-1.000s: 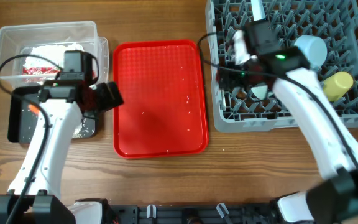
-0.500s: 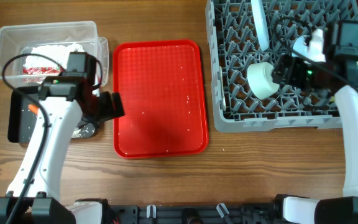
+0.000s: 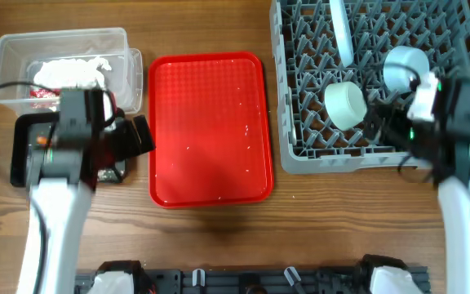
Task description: Sort waste into correct bins and load items into the dishwasher rack
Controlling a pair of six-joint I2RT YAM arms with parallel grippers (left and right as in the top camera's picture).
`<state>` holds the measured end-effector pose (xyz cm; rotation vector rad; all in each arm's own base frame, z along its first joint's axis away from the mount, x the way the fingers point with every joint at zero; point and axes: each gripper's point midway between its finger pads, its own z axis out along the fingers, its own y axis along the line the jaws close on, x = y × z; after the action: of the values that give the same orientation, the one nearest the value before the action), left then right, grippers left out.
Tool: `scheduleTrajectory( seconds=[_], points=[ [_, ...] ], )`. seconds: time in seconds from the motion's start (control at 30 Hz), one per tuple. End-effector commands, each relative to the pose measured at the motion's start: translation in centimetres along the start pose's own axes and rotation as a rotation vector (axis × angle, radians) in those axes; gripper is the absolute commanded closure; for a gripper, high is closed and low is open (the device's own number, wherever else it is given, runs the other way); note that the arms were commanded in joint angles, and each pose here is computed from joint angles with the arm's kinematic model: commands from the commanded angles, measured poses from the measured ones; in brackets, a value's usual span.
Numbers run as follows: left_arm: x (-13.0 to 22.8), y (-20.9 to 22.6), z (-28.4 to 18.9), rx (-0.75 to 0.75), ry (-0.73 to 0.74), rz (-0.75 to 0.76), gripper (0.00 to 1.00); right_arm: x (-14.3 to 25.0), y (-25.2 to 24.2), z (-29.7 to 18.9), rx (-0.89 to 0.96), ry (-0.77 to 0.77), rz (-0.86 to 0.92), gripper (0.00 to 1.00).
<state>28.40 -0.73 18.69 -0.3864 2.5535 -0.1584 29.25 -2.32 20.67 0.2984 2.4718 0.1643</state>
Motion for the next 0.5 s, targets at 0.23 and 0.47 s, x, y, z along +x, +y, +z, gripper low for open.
scheduleTrajectory(
  seconds=[0.23,0.47],
  points=[
    [2.6,0.4,-5.9,0.127,-0.369,0.015,0.00,0.9,0.0,-6.6,0.017,-0.277,-0.048,0.00],
    [2.6,0.4,-7.2,0.144,-0.419,0.016,0.00,1.1,-0.1,-6.2,0.020,-0.255,-0.046,0.00]
  ],
)
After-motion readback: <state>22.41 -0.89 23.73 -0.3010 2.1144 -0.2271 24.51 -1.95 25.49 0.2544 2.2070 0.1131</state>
